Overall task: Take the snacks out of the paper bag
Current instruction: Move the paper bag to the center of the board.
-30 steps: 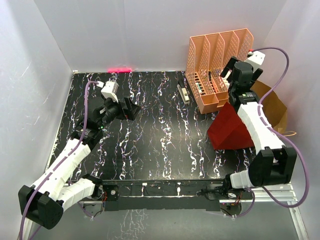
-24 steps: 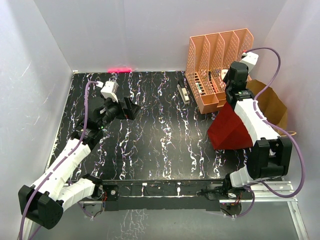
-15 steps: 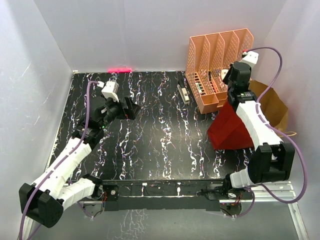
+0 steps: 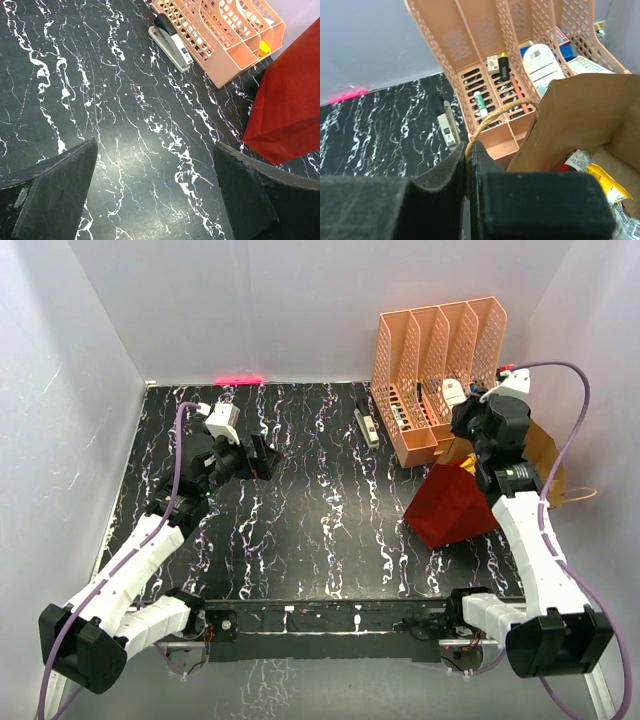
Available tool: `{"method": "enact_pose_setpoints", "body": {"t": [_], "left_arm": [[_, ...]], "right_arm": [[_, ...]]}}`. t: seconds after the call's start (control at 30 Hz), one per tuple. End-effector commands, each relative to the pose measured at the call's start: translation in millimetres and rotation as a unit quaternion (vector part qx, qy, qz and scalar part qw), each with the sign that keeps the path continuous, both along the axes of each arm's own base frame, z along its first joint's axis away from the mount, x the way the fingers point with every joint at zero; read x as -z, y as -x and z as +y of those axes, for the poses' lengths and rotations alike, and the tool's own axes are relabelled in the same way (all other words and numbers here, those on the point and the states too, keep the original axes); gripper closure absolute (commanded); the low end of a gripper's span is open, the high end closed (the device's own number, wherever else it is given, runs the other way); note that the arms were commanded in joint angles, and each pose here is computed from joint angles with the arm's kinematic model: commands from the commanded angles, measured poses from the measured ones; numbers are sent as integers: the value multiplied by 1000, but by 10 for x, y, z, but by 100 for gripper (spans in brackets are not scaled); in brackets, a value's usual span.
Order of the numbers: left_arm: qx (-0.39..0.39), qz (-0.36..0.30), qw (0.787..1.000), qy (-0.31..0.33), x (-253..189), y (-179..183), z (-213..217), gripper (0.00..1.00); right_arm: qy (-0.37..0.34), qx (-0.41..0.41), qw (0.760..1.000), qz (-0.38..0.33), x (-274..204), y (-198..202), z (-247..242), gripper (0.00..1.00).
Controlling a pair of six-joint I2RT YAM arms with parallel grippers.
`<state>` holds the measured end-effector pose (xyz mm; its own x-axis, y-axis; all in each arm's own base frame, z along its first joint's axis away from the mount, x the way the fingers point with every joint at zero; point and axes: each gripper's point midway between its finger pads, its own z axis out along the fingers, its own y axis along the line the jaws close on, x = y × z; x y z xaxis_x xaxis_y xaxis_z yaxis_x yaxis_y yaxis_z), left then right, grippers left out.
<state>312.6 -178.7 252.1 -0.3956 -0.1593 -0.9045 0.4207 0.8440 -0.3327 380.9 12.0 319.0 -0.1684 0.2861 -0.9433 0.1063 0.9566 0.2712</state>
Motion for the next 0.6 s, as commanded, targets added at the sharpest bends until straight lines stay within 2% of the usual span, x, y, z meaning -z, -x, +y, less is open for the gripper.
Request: {"method": "enact_pose_setpoints", "body": {"t": [0.0,0.23,0.4,0.57], "left_arm": [[5,-6,1000,-2,-16,5,-22,2],[3,-6,1000,-4,-18,1,-15,2],[0,-6,1000,-7,-14,-3,-2,2],[-5,-9,1000,-11,-20,-6,22,2]], "right_arm": [[-28,-58,997,-34,-253,264,227,93],[-60,-124,990,-3,-259,507,480,93],[-82,-201,976,16,-350,676,750,93],[-107,-275,955,2,-517,918,993,93]]}}
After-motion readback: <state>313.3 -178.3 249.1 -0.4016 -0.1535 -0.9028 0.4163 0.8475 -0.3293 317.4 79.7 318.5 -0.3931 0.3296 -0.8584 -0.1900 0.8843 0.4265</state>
